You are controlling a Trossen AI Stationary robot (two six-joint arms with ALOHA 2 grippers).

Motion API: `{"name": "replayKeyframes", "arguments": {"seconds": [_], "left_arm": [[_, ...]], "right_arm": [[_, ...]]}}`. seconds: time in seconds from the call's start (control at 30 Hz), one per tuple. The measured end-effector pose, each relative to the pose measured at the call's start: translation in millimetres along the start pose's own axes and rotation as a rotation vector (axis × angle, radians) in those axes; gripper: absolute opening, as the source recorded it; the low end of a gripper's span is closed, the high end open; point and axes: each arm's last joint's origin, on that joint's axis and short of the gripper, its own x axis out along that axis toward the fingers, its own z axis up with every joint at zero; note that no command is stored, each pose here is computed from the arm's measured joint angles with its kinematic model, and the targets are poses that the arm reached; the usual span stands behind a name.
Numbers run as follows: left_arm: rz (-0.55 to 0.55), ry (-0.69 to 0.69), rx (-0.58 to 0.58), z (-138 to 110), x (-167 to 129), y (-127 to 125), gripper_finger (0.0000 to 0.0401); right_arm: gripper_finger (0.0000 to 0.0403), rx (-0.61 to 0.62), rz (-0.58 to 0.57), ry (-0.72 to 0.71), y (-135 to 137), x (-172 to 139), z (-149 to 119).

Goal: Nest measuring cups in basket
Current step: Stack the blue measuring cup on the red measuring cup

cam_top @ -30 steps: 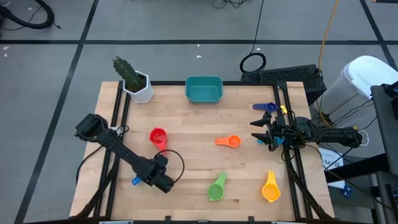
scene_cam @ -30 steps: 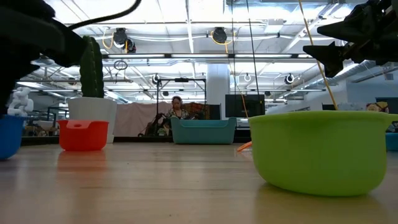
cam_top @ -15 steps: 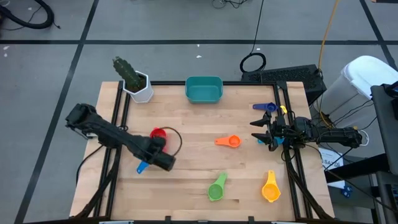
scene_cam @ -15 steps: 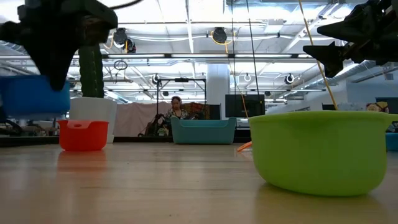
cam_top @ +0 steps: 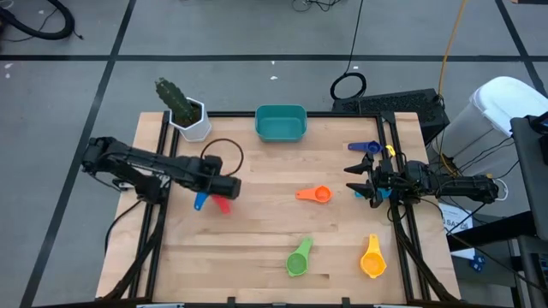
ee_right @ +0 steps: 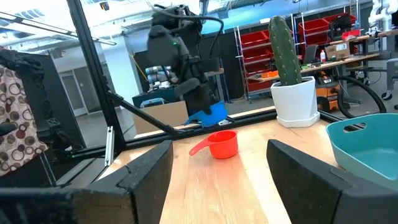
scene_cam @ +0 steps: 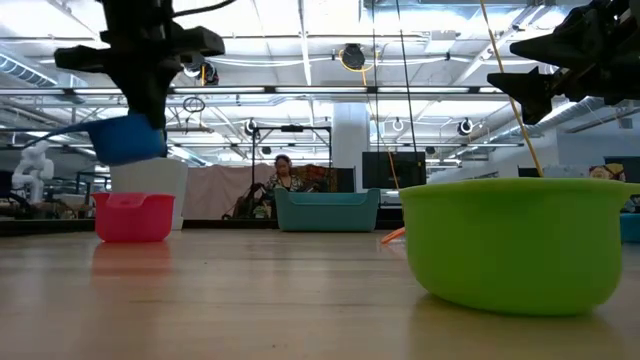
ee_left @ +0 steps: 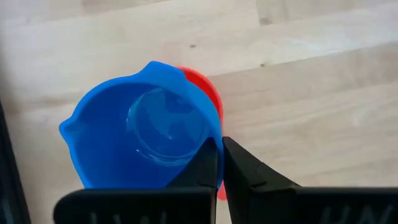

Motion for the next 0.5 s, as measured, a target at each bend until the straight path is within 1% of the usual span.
{"name": "replayKeyframes", "arguments": {"seconds": [0.23,0.33,0.5], "left_arm": [[0.027,0.009,-0.038,14.8,5.8,1.1,0.0007],[0.034,0.037,-0.044,15.2,7.7,0.3,0.0007],[0.080,0.075,-0.037,13.3,18.2,-4.8,0.0007]], "right_arm": [[0.0251,0.000,0.000,0.000,0.0,0.0,0.0],[0.0251,0.000,0.000,0.000,0.0,0.0,0.1],[0.0251,0.000,0.000,0.000,0.0,0.0,-0.1]]}}
